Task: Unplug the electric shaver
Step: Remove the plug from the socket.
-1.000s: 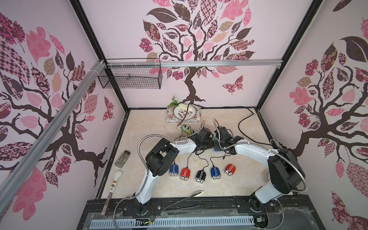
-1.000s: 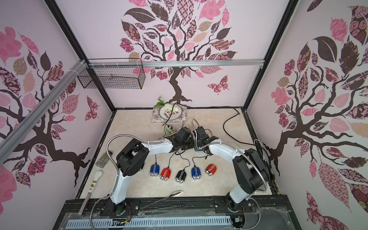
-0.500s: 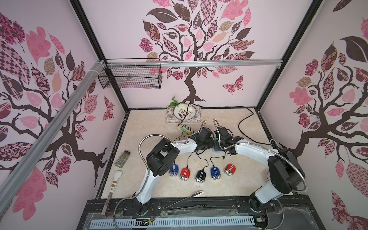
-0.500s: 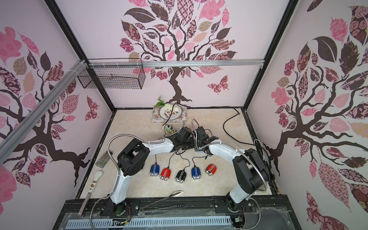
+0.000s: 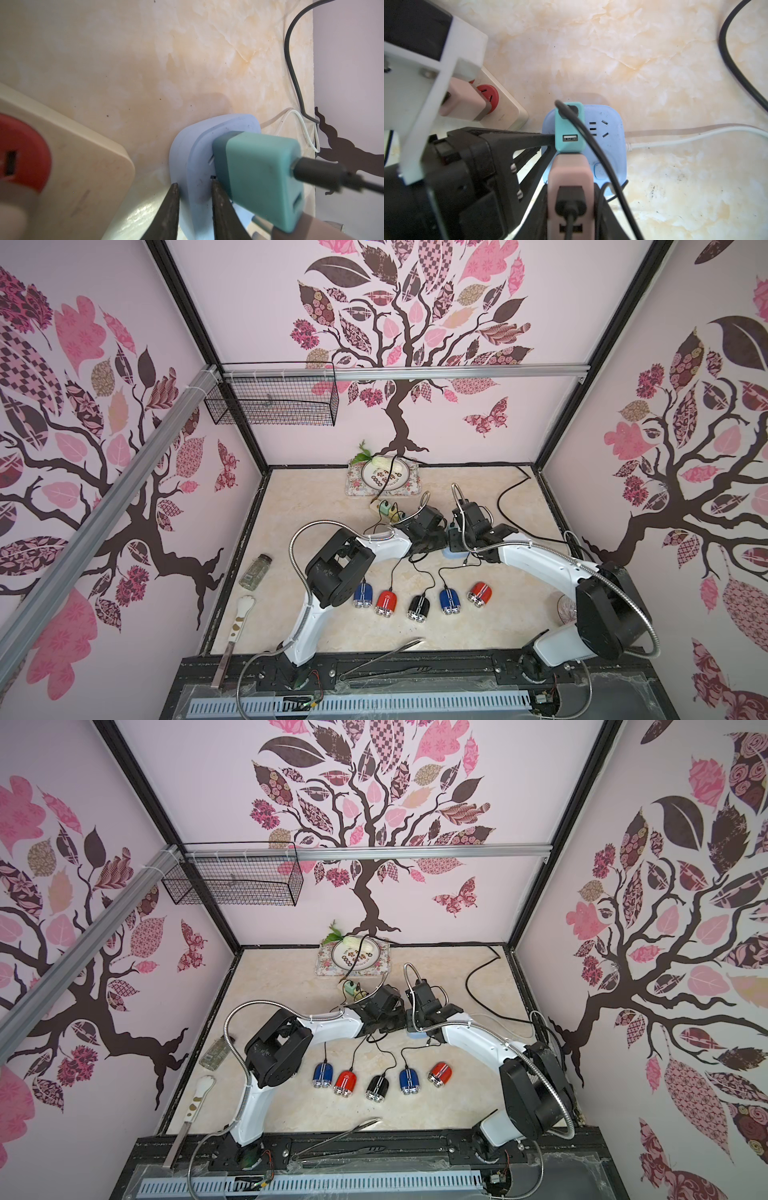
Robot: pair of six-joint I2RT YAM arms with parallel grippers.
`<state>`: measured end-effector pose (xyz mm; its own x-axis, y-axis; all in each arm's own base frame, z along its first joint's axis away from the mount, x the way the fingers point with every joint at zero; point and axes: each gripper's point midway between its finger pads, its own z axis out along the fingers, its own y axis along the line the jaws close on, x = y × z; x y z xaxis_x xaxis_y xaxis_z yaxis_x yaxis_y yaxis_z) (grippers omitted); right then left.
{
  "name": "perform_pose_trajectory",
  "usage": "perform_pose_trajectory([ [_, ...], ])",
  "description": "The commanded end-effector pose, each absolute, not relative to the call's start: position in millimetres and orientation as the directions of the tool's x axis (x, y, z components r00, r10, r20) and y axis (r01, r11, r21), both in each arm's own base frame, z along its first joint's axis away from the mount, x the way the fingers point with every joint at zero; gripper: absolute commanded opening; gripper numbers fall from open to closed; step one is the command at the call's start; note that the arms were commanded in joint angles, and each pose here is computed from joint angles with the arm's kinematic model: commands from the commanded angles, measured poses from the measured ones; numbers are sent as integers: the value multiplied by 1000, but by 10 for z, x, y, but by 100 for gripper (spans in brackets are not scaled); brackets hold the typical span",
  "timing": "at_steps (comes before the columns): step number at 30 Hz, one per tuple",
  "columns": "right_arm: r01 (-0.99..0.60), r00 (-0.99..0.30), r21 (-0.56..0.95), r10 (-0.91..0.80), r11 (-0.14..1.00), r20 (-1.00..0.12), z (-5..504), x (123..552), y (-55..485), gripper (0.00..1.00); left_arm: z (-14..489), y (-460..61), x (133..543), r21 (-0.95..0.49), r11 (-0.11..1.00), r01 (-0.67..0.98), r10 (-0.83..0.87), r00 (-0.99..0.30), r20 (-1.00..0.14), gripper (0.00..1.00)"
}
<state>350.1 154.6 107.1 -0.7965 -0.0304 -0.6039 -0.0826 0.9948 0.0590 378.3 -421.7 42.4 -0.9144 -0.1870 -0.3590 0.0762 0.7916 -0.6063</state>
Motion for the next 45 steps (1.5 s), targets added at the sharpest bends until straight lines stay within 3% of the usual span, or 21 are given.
perform_pose_trajectory([
  [1,-85,-771,119,10,989,-636,1281,3457,1569,27,-222,-3917,3500,-463,887,-5,-139,-956,-257,28],
  [18,-156,-728,284,84,946,-680,1849,3139,1667,26,1,-3966,3570,-483,875,32,-130,-946,-298,27],
  [36,24,-514,328,293,944,-806,2772,3120,1178,27,569,-3860,3562,-461,877,138,-81,-902,-423,28],
  [45,256,-477,262,357,930,-803,2568,3086,552,28,811,-3798,3530,-460,872,166,-77,-883,-464,28],
])
